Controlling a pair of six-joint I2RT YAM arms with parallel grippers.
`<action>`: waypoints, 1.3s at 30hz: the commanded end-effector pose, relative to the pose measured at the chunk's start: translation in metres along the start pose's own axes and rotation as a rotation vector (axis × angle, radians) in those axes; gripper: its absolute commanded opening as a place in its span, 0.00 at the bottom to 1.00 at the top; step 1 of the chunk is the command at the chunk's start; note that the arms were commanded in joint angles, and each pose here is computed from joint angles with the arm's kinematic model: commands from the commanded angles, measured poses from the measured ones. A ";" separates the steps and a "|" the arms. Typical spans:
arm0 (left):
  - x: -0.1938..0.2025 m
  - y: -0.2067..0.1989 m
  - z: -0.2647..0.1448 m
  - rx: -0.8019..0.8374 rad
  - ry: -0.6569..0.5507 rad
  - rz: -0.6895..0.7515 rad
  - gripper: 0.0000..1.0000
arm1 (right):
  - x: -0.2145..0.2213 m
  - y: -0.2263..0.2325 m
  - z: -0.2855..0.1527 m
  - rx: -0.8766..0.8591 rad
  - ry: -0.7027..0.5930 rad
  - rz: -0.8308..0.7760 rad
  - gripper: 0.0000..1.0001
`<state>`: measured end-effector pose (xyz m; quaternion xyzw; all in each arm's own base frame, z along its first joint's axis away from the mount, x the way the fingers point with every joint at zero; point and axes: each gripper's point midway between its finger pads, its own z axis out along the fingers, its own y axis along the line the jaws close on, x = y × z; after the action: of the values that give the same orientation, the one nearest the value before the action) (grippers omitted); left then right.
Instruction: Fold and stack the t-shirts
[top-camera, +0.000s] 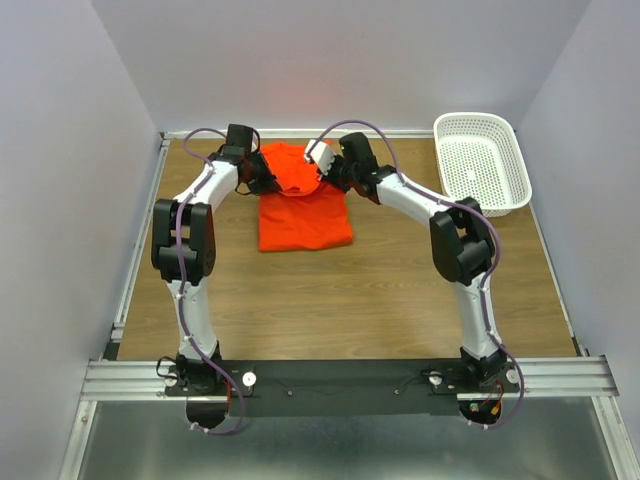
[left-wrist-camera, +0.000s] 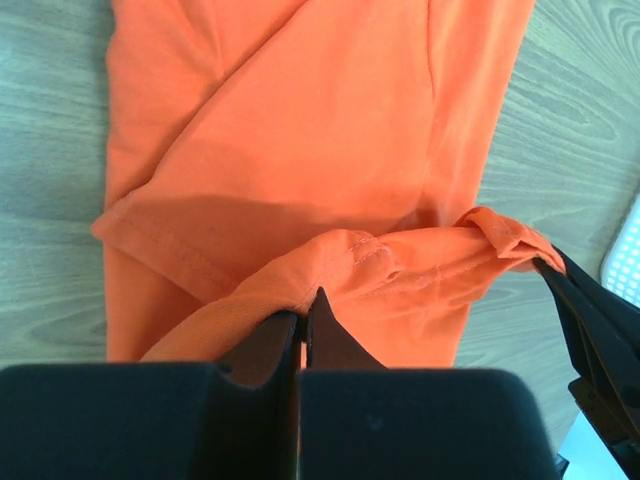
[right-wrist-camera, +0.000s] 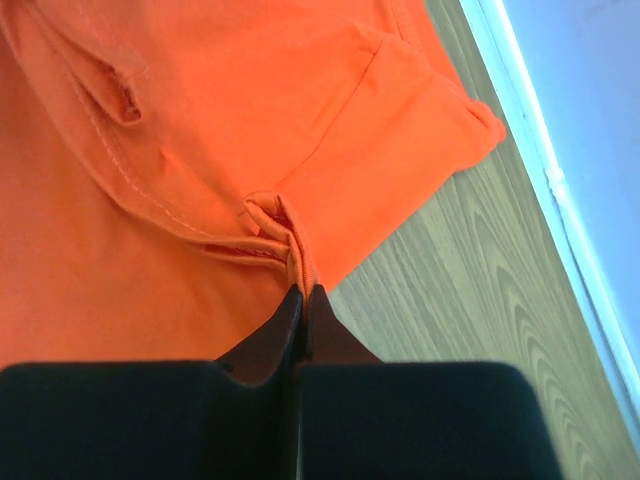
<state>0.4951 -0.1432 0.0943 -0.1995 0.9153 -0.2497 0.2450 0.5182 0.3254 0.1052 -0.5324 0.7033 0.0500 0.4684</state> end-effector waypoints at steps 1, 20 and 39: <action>-0.008 -0.001 0.002 0.027 0.013 0.014 0.17 | 0.006 -0.015 0.011 0.058 0.016 0.032 0.13; -0.004 0.006 -0.092 0.168 -0.145 0.154 0.78 | -0.011 0.081 -0.088 -0.459 -0.213 -0.052 0.84; 0.121 0.080 -0.079 0.088 -0.058 -0.075 0.77 | 0.064 0.142 -0.091 -0.552 -0.093 -0.405 0.81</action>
<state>0.3096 -0.1156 0.0666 -0.2118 0.8967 -0.3043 0.2418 0.3387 0.2871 0.0529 -0.7658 0.5140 0.1950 0.3335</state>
